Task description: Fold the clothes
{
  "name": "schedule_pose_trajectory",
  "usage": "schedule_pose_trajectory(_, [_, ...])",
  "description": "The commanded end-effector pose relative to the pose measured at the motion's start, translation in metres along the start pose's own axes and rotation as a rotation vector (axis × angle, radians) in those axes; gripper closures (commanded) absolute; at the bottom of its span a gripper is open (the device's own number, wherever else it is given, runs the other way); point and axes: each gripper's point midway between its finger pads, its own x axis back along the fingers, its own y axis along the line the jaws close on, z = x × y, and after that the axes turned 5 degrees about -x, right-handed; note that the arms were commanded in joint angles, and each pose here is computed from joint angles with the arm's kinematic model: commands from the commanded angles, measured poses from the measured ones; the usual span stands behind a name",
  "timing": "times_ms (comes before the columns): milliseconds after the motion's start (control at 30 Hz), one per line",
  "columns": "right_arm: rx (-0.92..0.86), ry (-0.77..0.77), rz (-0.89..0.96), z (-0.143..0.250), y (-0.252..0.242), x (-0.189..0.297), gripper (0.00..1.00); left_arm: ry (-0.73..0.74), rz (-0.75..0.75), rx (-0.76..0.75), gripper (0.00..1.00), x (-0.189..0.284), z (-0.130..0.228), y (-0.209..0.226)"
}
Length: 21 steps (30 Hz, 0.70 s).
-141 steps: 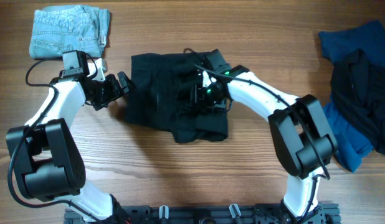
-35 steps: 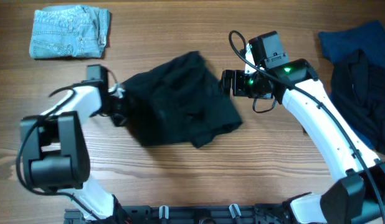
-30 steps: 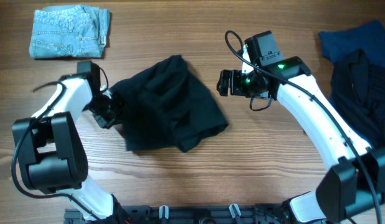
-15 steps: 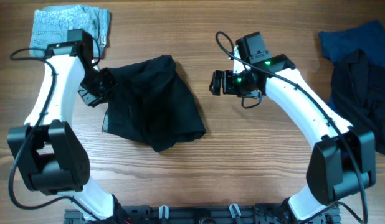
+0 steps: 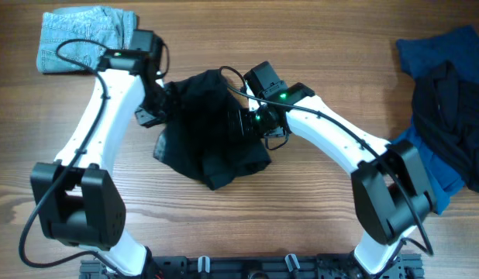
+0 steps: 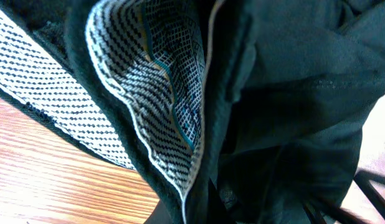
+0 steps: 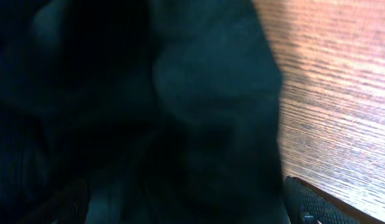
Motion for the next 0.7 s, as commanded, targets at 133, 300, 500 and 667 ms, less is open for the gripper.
schedule_pose_trajectory(133, [-0.065,0.084,-0.061,0.006,-0.011,-0.01,0.0,-0.061,0.043,0.008,0.96,0.02,-0.004,-0.023])
schedule_pose_trajectory(300, [-0.06,0.142,-0.048,0.018,-0.015,-0.025,0.01,-0.119,0.109,0.025,0.96,0.044,-0.017,-0.039])
schedule_pose_trajectory(500, [-0.073,0.193,-0.094,0.025,-0.011,-0.039,0.01,-0.159,0.25,-0.004,0.96,0.064,-0.028,-0.07])
schedule_pose_trajectory(667, [-0.068,0.201,-0.1,0.029,-0.006,-0.04,0.02,-0.191,0.283,-0.013,0.96,0.067,-0.031,-0.086])
